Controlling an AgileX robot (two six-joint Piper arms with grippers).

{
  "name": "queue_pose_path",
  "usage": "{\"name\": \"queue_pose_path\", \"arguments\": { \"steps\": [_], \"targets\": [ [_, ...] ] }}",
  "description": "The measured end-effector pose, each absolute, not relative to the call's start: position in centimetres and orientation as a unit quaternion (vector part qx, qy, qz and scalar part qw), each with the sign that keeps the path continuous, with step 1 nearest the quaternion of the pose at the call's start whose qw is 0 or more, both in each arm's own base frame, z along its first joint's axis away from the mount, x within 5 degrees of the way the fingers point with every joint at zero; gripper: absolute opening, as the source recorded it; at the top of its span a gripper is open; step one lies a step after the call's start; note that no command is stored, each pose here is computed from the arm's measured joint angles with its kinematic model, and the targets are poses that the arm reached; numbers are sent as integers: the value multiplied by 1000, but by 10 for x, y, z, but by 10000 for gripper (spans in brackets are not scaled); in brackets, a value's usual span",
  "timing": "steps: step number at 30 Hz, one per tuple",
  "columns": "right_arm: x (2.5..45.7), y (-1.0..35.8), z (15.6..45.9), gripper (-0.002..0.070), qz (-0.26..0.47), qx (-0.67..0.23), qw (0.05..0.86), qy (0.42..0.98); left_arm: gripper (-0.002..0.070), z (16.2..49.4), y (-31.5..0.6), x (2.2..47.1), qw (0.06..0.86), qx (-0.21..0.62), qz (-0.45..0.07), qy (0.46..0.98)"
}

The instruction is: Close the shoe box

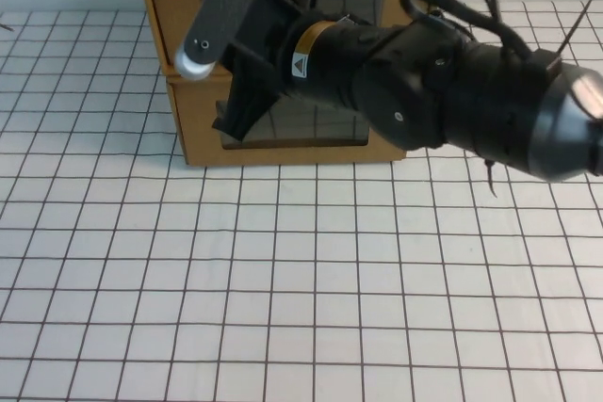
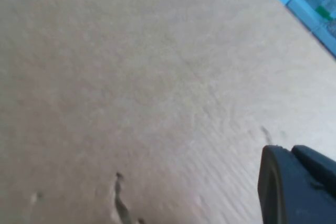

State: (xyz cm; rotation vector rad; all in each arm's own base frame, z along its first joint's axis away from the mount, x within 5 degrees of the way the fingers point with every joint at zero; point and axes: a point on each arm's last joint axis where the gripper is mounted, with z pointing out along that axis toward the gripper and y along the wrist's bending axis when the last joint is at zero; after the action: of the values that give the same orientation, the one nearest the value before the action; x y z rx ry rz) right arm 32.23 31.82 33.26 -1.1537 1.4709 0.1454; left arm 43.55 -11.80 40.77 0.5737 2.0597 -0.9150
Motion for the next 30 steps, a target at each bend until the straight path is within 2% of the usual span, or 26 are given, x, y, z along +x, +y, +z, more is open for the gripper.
{"name": "queue_pose_path", "arguments": {
  "steps": [6,9,14,20,24,30],
  "targets": [
    [289,302,363,-14,163,-439,530,707,-5,453,-90,405,436,246,-355,790],
    [276,294,383,-14,193,-431,512,718,-5,473,-81,385,448,259,-349,782],
    [264,273,416,-14,205,-428,505,721,-5,500,-73,357,469,271,-338,769],
    [271,233,439,-13,212,-381,517,737,-5,524,-72,304,489,290,-325,756],
    [266,204,456,-13,207,-359,520,747,-5,529,-69,261,494,299,-294,761],
    [233,159,481,-14,206,-315,563,736,-5,507,-60,191,496,279,-238,788]
  ]
}}
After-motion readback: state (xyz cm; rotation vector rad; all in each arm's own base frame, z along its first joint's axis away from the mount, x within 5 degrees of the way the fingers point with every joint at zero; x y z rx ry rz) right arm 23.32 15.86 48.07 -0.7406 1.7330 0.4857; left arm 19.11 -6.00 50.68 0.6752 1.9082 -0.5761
